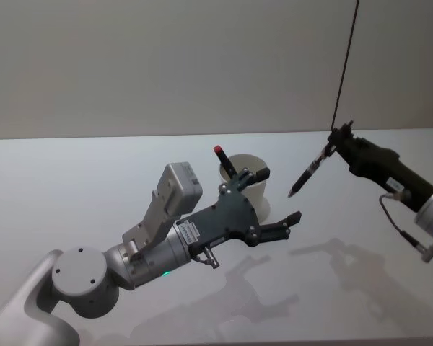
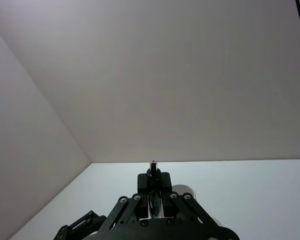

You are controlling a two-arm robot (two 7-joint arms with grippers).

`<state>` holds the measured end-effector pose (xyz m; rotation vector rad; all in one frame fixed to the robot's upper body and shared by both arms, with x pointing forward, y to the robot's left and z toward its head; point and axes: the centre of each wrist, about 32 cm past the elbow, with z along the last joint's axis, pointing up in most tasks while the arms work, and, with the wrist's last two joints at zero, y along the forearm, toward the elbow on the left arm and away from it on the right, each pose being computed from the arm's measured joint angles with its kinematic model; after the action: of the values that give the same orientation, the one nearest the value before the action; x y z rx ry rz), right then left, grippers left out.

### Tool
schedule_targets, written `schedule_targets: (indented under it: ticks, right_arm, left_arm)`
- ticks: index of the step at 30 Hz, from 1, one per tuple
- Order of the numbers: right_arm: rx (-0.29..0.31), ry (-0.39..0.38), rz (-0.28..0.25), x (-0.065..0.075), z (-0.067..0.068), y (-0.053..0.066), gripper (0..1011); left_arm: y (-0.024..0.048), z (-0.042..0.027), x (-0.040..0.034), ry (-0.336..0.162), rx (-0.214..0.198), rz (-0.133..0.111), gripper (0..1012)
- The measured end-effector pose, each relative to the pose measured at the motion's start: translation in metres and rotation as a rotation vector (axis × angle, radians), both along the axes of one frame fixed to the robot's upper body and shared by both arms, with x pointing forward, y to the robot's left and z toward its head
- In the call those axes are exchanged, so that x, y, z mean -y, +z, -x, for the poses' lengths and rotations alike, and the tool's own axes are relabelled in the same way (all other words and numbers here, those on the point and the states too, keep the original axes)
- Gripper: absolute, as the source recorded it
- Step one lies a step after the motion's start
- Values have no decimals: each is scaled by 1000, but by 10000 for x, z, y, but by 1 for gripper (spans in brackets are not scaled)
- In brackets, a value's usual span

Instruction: Place the pen into the pen holder.

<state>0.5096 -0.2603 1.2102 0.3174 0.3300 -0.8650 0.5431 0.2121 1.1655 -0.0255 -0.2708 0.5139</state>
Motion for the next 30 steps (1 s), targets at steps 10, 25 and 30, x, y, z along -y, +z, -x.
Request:
schedule_targets:
  ticks: [10,25,30]
  right_arm:
    - [49,75,45,72,-246,67,144]
    - [64,206,65,51,-759,96,144]
    - [63,222,73,31,-898,83,144]
  left_arm:
    - [0,0,0,0,0,0,1004]
    - [0,0,0,0,0,0,1004]
    - [0,0,0,0,0,0,1004]
